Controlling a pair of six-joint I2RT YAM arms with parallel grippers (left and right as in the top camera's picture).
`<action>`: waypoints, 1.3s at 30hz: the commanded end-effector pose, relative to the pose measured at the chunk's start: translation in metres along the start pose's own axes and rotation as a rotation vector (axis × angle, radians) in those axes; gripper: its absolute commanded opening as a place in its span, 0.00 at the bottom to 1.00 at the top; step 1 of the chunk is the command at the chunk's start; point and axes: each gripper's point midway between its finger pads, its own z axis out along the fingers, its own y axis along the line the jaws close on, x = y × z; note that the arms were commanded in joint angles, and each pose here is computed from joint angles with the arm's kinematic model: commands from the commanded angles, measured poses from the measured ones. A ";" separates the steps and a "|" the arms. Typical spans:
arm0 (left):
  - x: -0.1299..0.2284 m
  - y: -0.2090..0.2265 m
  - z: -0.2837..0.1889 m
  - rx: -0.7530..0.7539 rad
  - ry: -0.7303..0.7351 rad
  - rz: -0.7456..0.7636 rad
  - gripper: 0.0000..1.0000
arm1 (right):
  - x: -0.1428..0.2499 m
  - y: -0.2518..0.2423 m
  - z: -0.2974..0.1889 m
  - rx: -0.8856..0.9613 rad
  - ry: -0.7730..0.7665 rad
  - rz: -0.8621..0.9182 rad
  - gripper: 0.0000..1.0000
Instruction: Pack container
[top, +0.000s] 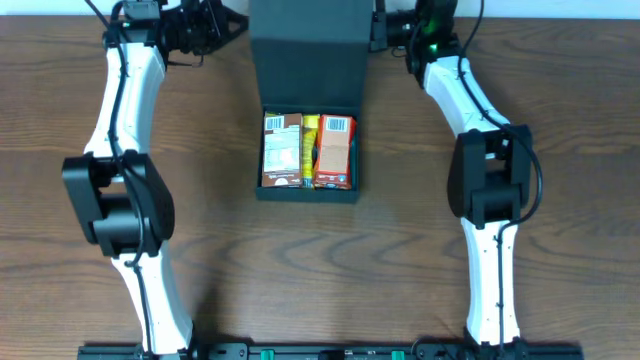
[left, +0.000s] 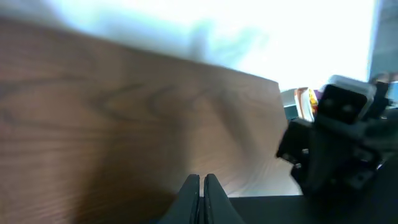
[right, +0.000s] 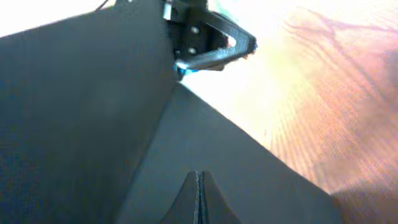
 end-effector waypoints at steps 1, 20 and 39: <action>-0.012 -0.018 -0.018 -0.022 -0.051 0.071 0.06 | -0.004 0.027 0.015 -0.022 0.032 0.063 0.01; 0.005 -0.041 -0.030 0.067 0.020 0.054 0.09 | -0.016 0.076 -0.015 0.002 -0.015 -0.086 0.01; 0.022 0.012 -0.016 -0.331 0.013 -0.025 0.06 | -0.031 0.008 -0.059 0.090 -0.128 -0.132 0.02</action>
